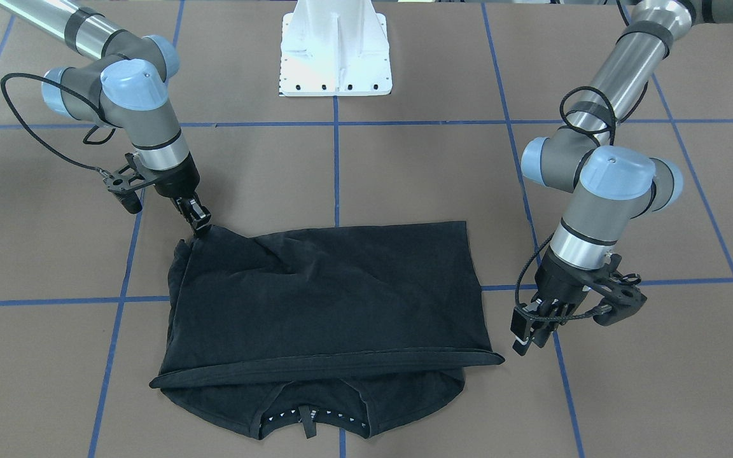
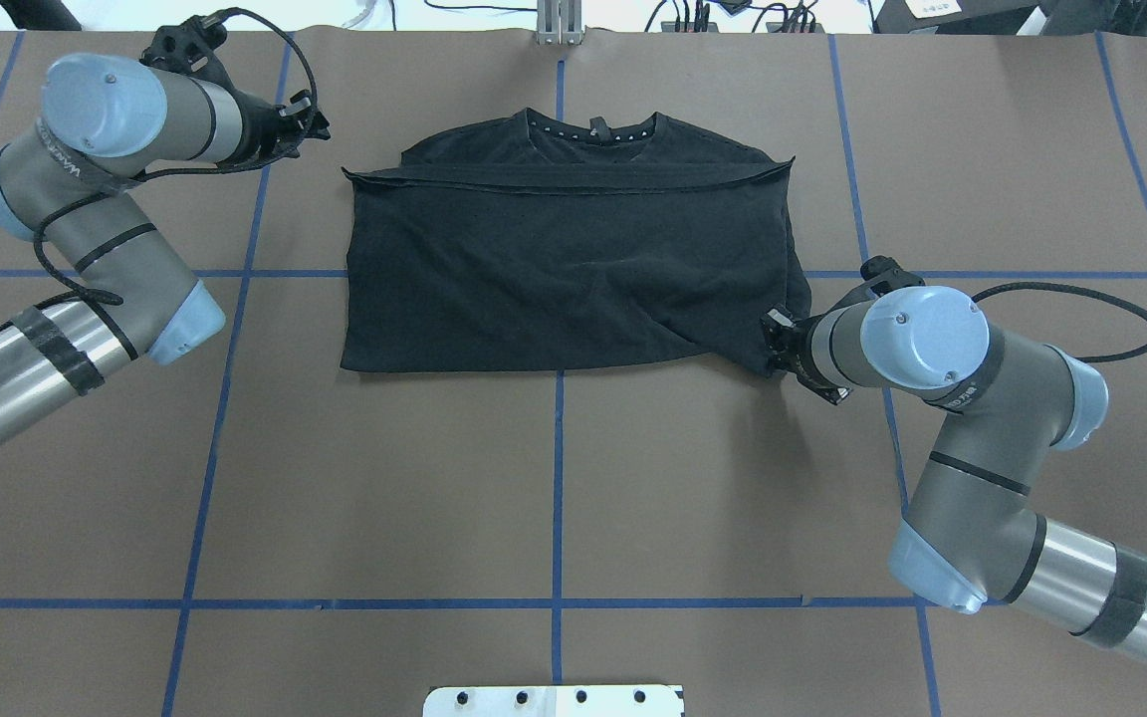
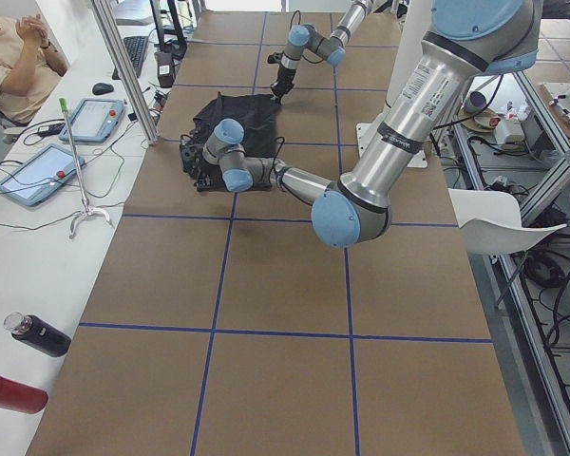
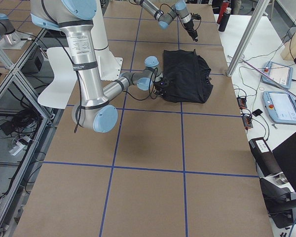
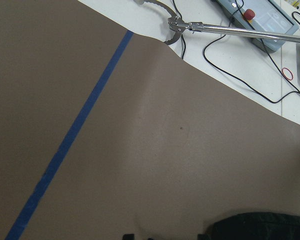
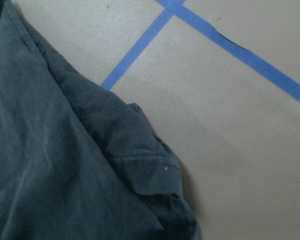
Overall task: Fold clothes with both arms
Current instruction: 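Grasp the folded shirt's side edge with the right gripper, then drag the shirt edge with the right gripper toward the robot, rotating the shirt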
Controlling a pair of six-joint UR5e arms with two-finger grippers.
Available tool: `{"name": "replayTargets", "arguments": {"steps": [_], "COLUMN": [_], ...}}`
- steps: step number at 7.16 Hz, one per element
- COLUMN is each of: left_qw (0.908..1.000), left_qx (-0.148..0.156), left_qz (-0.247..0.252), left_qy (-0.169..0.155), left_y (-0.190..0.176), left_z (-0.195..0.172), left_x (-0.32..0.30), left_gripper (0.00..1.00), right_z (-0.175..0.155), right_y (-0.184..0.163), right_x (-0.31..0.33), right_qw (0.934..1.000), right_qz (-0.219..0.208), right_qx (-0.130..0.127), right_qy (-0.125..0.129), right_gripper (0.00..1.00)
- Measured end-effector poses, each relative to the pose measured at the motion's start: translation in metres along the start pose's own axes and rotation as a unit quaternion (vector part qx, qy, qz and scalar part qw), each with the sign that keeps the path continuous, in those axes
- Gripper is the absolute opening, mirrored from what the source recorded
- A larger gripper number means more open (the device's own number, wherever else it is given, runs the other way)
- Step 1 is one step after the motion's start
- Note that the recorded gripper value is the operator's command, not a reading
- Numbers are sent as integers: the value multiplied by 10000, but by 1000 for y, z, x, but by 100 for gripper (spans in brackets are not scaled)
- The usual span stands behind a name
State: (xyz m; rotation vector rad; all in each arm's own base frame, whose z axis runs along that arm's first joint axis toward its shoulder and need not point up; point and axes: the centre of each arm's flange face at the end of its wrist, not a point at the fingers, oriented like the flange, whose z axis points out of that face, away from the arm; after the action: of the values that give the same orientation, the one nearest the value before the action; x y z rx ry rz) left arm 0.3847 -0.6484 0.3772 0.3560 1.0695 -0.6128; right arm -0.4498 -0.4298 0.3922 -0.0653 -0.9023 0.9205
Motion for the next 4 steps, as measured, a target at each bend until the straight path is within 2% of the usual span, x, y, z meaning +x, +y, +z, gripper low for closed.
{"name": "replayTargets", "arguments": {"steps": [2,4], "left_qw": [10000,10000], "left_qx": [-4,-9], "left_qz": [0,-2], "left_qy": [-1,0], "left_y": [1,1], "left_z": [0,1], "left_x": [0,0], "left_gripper": [53,53], "right_z": [-5,-24], "right_y": [-8,-12], "right_x": [-3,-1], "right_qw": [10000,9997], "right_qz": [17,27], "right_qx": [-81,-246], "right_qy": [15,-29], "right_gripper": [0,0]}}
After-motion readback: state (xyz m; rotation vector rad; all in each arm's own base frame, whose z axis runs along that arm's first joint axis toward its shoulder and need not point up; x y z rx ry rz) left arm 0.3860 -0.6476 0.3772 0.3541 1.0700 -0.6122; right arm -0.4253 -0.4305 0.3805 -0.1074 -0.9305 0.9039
